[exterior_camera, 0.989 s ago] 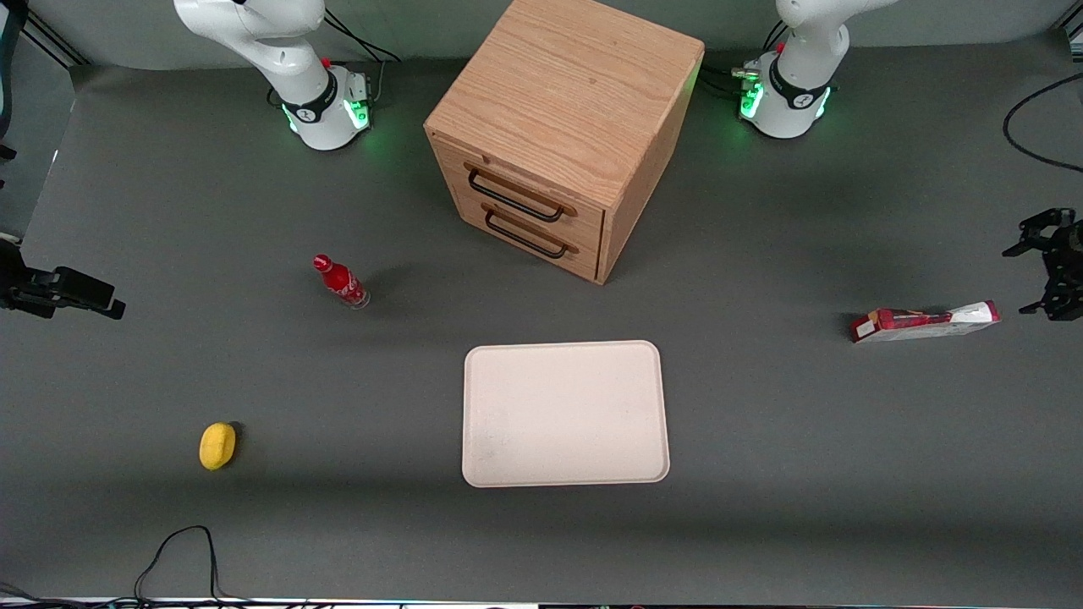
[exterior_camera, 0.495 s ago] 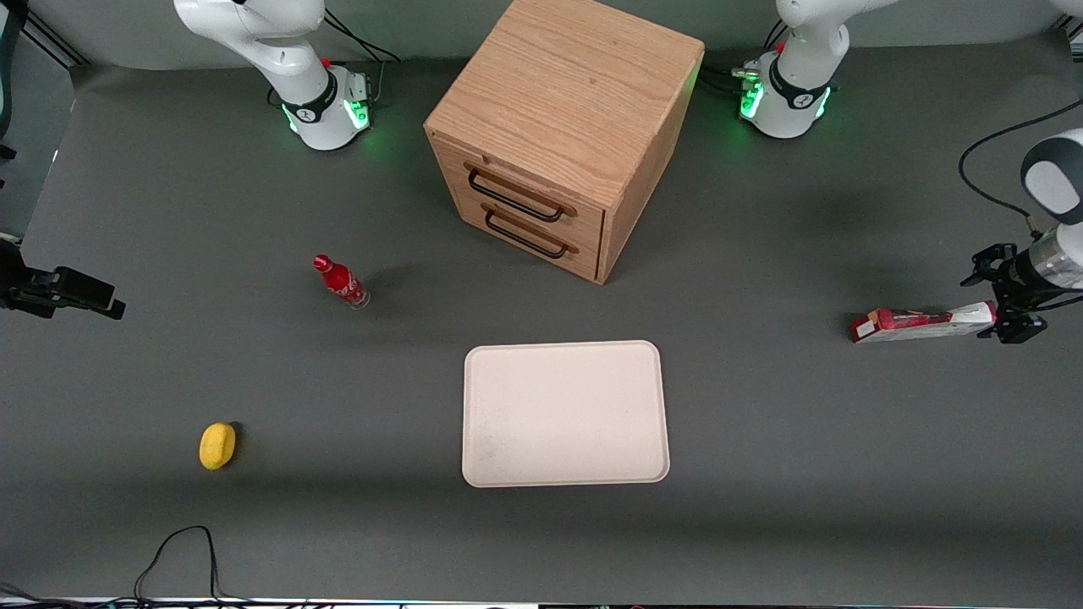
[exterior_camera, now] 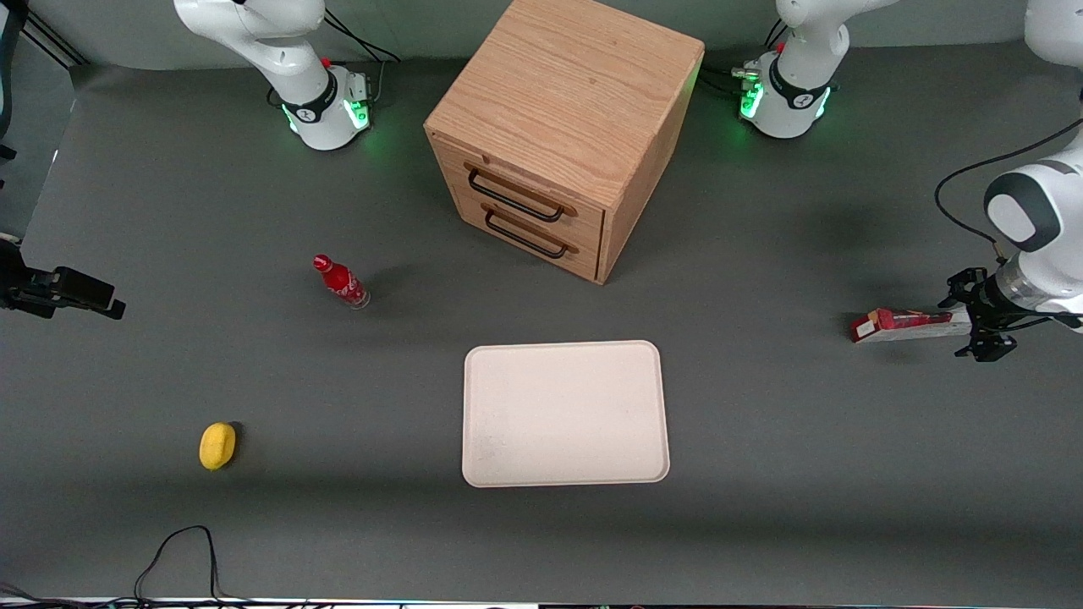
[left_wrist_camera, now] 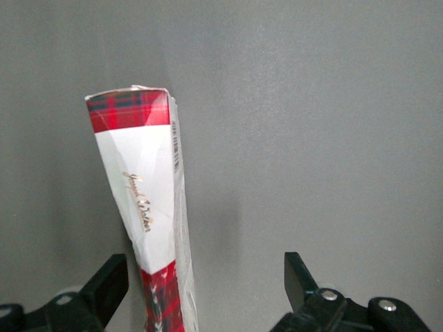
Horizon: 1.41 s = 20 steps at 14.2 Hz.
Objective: Place red cookie box on tray
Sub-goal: 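Close the left gripper on the cookie box's end and lift it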
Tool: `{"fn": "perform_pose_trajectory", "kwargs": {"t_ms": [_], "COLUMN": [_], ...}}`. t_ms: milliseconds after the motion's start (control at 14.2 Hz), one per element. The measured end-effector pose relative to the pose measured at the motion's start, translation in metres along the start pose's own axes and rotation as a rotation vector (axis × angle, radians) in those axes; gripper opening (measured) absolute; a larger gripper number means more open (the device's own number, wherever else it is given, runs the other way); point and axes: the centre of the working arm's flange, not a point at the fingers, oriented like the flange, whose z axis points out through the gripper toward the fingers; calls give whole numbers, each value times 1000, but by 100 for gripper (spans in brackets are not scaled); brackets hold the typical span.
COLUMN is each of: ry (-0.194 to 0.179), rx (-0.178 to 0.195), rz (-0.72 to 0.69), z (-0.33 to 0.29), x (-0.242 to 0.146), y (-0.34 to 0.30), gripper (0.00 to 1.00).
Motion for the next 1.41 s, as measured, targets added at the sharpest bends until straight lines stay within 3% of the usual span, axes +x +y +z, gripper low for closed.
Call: {"fn": "perform_pose_trajectory", "kwargs": {"t_ms": [495,636,707,918,1201,1342,1413], "ry": [-8,-9,-9,-11,-12,-12,-12], "rx": [7,7,8,15,19,19,19], "rz": [-35,-34,-34,-35,-36,-36,-36], "z": [11,12,12,12,12,12,12], "x": [-19,-21,-21,-21,-20,-20,-20], "y": [-3,-2,-2,-3,-4,-4,-4], "gripper": [100,95,88,52,13,3,3]}}
